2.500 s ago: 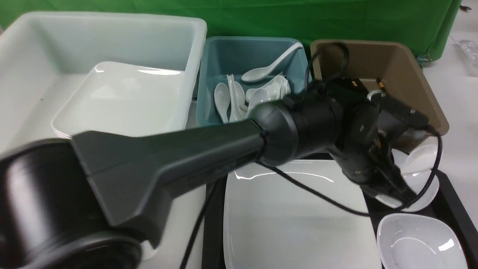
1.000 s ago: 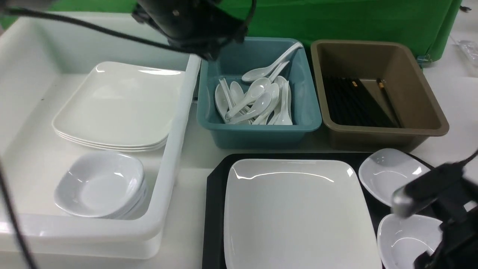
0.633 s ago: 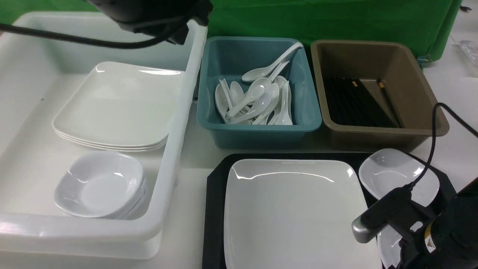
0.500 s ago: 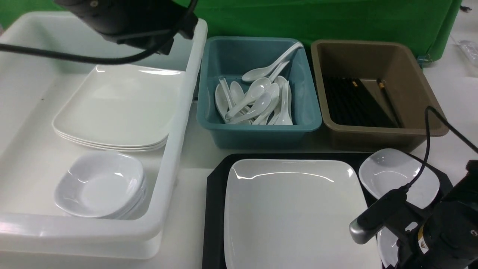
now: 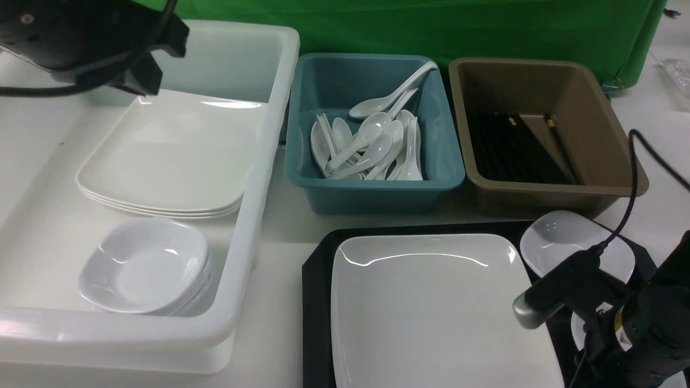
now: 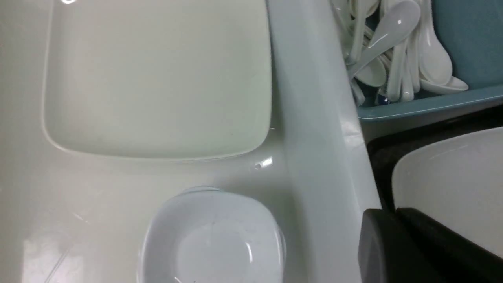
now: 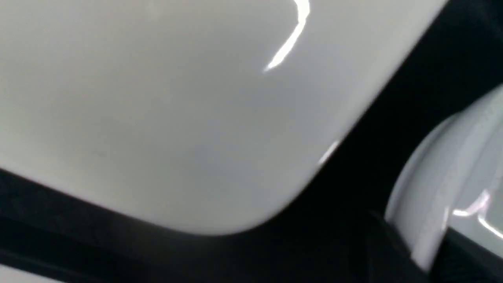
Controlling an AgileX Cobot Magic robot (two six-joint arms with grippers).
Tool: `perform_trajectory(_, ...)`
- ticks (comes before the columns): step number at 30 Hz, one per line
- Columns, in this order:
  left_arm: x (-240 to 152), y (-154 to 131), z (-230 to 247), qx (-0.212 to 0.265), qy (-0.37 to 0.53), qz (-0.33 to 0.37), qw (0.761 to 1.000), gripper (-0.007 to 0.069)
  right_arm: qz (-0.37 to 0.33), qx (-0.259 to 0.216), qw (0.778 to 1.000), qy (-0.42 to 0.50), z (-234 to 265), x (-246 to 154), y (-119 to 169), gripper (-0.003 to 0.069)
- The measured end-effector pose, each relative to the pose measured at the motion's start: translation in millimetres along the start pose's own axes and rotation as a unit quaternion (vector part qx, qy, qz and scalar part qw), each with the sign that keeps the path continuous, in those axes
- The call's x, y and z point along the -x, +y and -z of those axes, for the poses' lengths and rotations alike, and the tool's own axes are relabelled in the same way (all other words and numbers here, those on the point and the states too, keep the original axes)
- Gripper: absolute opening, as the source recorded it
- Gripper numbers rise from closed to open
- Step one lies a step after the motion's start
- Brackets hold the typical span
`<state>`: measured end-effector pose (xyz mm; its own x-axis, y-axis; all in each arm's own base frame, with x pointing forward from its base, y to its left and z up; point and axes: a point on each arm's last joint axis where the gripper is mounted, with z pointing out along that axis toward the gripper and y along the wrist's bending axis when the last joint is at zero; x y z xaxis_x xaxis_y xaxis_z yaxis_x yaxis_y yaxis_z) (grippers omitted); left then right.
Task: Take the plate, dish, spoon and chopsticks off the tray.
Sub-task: Use the right arm to grab a small plate from the dinner plate, then use the right arm to put the small plate into the large storage box on the left
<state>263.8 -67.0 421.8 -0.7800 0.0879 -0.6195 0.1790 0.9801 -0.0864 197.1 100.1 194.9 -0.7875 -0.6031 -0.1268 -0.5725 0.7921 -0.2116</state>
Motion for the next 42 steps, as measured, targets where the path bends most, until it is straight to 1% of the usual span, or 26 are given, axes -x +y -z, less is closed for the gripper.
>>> perform_trajectory(2, -1.4, 5.9, 1.0, 0.007, 0.003, 0.006, 1.000, 0.0009, -0.017, -0.002, 1.000, -0.008, 18.4, -0.3, -4.0, 0.0062)
perform_trajectory(3, -2.9, 9.6, 1.9, 0.011, 0.003, 0.012, 1.000, 0.0009, -0.031, 0.001, 0.999, -0.027, 35.5, 1.4, -6.9, 0.0061)
perform_trajectory(6, -8.2, 16.1, 3.5, 0.017, 0.007, 0.022, 1.000, 0.0009, -0.048, 0.001, 0.996, -0.069, 66.1, 7.0, -13.2, 0.0061)
perform_trajectory(7, -12.7, 20.2, 5.0, 0.022, 0.009, 0.028, 0.999, 0.0009, -0.058, 0.005, 0.993, -0.101, 87.5, 11.4, -17.0, 0.0061)
perform_trajectory(10, -23.8, 26.7, 8.9, 0.024, 0.009, 0.044, 0.999, 0.0009, -0.064, 0.020, 0.986, -0.153, 114.7, 19.0, -19.9, 0.0061)
perform_trajectory(11, -36.3, 35.0, 14.8, 0.027, 0.003, 0.070, 0.997, 0.0009, -0.047, 0.048, 0.976, -0.208, 144.1, 31.7, -20.6, 0.0061)
perform_trajectory(12, -37.7, 37.1, 15.7, 0.029, 0.001, 0.076, 0.997, 0.0009, -0.047, 0.057, 0.974, -0.213, 146.4, 33.5, -19.5, 0.0061)
perform_trajectory(15, -63.0, 54.7, 24.5, 0.043, -0.008, 0.138, 0.989, 0.0009, 0.005, 0.124, 0.948, -0.294, 180.8, 63.2, -8.7, 0.0061)
perform_trajectory(18, -86.4, 74.7, 29.8, 0.069, -0.019, 0.198, 0.977, 0.0009, 0.066, 0.159, 0.924, -0.342, 195.8, 98.5, 13.5, 0.0061)
perform_trajectory(19, -87.7, 75.8, 30.0, 0.070, -0.020, 0.203, 0.976, 0.0009, 0.074, 0.160, 0.920, -0.349, 198.9, 101.3, 16.8, 0.0061)
perform_trajectory(21, -104.7, 91.1, 36.1, 0.092, -0.027, 0.248, 0.964, 0.0009, 0.125, 0.177, 0.906, -0.363, 197.6, 131.3, 47.7, 0.0061)
perform_trajectory(23, -113.1, 98.7, 42.0, 0.105, -0.040, 0.277, 0.954, 0.0009, 0.159, 0.188, 0.892, -0.380, 197.9, 156.7, 76.5, 0.0061)
perform_trajectory(24, -115.0, 101.4, 44.5, 0.109, -0.047, 0.286, 0.951, 0.0009, 0.169, 0.193, 0.888, -0.382, 194.6, 164.8, 87.7, 0.0061)
perform_trajectory(25, -116.8, 102.9, 47.1, 0.109, -0.056, 0.295, 0.948, 0.0009, 0.177, 0.196, 0.882, -0.391, 196.0, 173.5, 97.7, 0.0061)
perform_trajectory(26, -117.5, 103.3, 52.0, 0.103, -0.074, 0.303, 0.944, 0.0009, 0.188, 0.202, 0.876, -0.396, 191.4, 184.9, 113.5, 0.0061)
perform_trajectory(29, -117.7, 102.2, 59.7, 0.091, -0.106, 0.310, 0.940, 0.0009, 0.210, 0.211, 0.862, -0.410, 179.8, 214.7, 150.9, 0.0061)
perform_trajectory(31, -117.1, 100.4, 61.0, 0.082, -0.113, 0.313, 0.940, 0.0009, 0.220, 0.217, 0.863, -0.400, 160.6, 230.9, 172.4, 0.0061)
perform_trajectory(34, -117.0, 99.8, 61.0, 0.080, -0.113, 0.309, 0.941, 0.0009, 0.232, 0.221, 0.866, -0.383, 136.2, 244.7, 194.0, 0.0061)
perform_trajectory(38, -117.1, 99.7, 61.0, 0.080, -0.112, 0.303, 0.943, 0.0009, 0.240, 0.224, 0.873, -0.362, 108.4, 255.0, 211.5, 0.0061)
perform_trajectory(42, -117.1, 99.5, 60.9, 0.079, -0.111, 0.300, 0.944, 0.0009, 0.241, 0.223, 0.878, -0.348, 85.0, 261.0, 221.0, 0.0062)
